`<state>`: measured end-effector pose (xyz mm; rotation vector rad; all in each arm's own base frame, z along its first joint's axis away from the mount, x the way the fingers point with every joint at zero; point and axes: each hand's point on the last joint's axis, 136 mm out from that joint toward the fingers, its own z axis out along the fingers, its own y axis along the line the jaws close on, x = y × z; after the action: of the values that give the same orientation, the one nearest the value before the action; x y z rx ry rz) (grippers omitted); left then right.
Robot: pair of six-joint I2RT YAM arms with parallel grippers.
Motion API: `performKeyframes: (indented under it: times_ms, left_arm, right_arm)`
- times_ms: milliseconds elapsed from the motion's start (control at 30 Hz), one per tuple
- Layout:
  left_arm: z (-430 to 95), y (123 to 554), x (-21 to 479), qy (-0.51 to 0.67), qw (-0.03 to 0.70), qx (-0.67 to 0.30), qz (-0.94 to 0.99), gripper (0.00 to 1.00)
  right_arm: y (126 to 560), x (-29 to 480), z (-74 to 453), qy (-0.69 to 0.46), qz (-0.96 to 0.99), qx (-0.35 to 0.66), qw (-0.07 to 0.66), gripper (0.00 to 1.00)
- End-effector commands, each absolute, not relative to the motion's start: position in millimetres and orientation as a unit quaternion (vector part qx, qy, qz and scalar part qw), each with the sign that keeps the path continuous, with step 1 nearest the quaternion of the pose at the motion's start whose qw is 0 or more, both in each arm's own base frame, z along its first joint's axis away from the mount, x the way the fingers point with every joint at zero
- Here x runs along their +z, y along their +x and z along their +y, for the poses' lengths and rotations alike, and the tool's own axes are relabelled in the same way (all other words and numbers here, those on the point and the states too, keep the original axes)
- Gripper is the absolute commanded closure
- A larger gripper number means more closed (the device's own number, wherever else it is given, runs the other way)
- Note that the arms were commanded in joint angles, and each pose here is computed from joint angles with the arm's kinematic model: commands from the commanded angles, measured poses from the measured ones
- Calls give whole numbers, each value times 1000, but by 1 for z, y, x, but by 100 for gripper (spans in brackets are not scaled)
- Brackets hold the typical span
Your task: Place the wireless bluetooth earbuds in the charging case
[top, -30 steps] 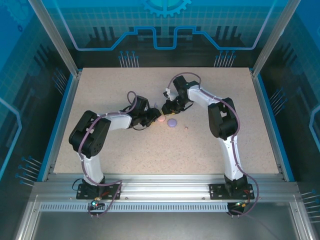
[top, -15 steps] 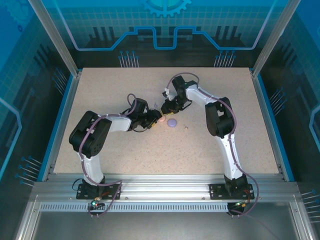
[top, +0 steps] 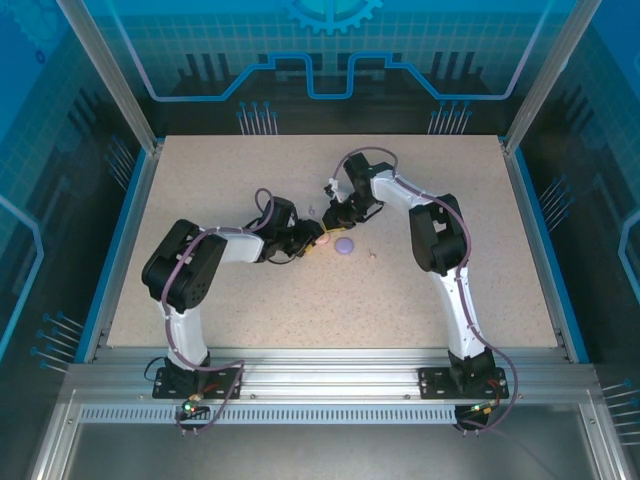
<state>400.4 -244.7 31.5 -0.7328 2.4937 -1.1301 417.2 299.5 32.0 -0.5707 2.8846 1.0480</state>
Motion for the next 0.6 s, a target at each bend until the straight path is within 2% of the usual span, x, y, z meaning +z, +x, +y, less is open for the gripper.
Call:
performKeyframes:
  times_ms: [0, 200, 333, 433, 567]
  left_arm:
    - [-248, 401, 24, -256, 144, -403, 867, 57]
    - [-249, 403, 23, -255, 146, -404, 866, 63]
    - [-249, 403, 24, -251, 146, -402, 868, 74]
    - [-247, 402, 27, -245, 153, -397, 871, 81]
    - [-240, 401, 48, -209, 184, -385, 880, 84]
  right_arm:
    - [404, 18, 298, -167, 923, 347, -25, 83]
    - [402, 18, 299, -165, 920, 354, -28, 83]
    - [403, 26, 300, -168, 919, 358, -19, 82]
    - [406, 45, 299, -171, 916, 363, 4, 78]
    - [412, 93, 293, -182, 904, 381, 66, 71]
